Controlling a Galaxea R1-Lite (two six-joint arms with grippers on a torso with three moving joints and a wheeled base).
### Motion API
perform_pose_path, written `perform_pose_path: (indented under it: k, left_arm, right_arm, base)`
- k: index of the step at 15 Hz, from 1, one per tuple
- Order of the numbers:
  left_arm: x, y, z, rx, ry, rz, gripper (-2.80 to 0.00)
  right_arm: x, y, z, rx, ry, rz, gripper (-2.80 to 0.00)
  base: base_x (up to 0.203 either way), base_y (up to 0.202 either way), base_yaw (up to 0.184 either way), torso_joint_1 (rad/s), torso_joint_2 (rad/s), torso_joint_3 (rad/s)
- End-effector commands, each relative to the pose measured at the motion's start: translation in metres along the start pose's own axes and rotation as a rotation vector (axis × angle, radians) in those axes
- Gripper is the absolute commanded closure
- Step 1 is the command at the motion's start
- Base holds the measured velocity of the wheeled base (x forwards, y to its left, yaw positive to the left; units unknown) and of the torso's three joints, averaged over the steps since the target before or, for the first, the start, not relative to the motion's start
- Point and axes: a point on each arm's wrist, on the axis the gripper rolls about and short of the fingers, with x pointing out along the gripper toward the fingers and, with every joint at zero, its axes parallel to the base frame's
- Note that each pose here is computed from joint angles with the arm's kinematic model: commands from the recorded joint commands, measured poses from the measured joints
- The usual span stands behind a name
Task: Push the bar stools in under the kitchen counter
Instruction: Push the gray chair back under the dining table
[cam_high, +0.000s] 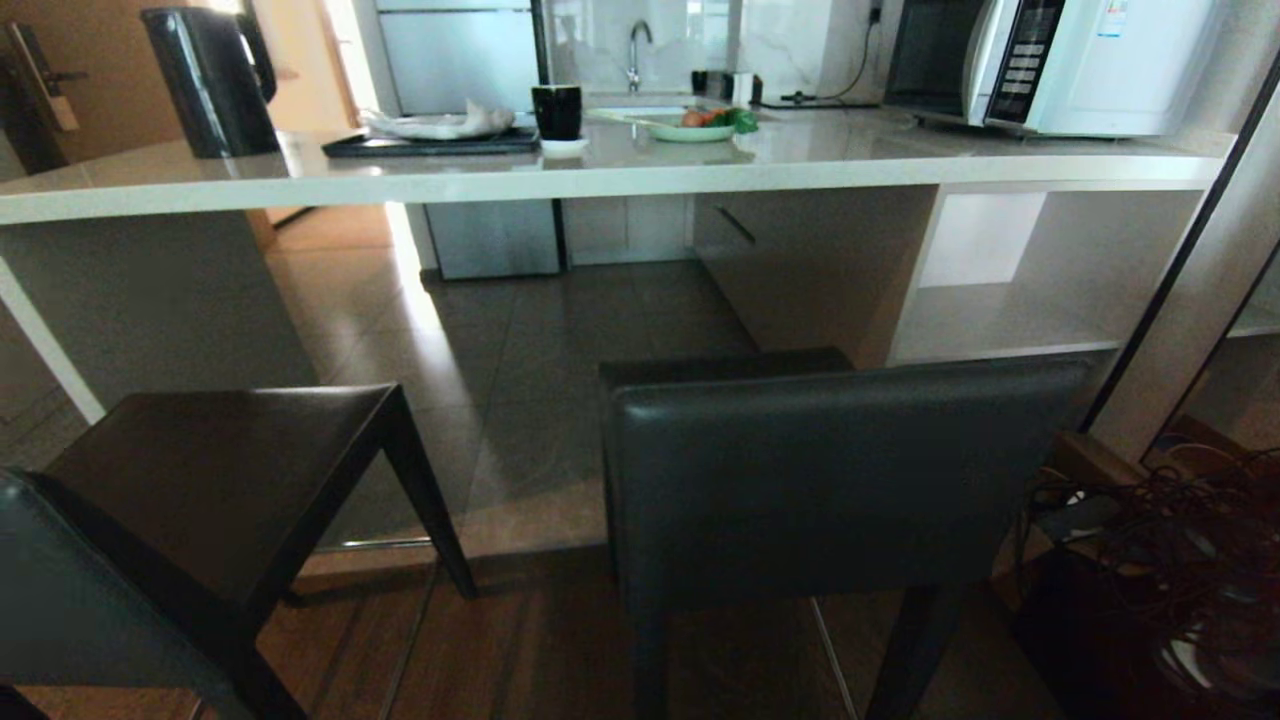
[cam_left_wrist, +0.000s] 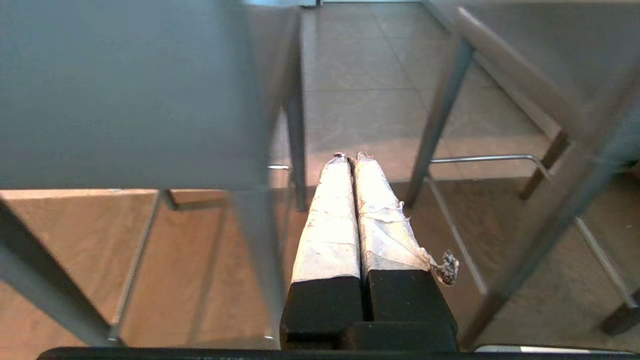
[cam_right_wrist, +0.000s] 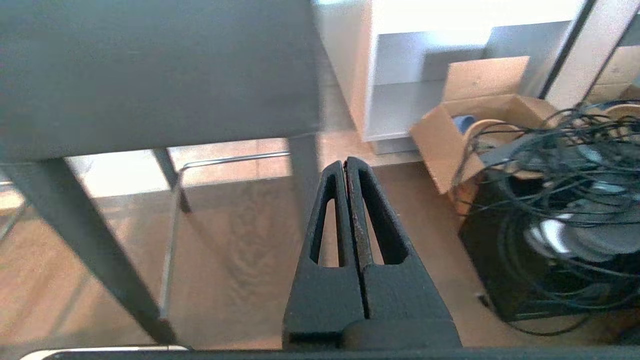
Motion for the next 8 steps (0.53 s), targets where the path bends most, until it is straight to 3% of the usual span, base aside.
perform_pose_path:
  k: [1,8]
  left_arm:
    - [0.0001,0.0000,0.0001,0.000,0.000,0.000,0.00]
    - [0.0001,0.0000,0.0001,0.000,0.000,0.000,0.00]
  right_arm:
    - [0.0001,0.0000,0.0000,-0.001,0.001,0.000,0.00]
    - [0.0001,0.0000,0.0000,-0.001,0.001,0.001,0.00]
  base:
    - [0.000,0.196,-0.002,0.002,0.01,0.007]
    - [0.000,0.198,-0.001,0.004,0.00,0.000]
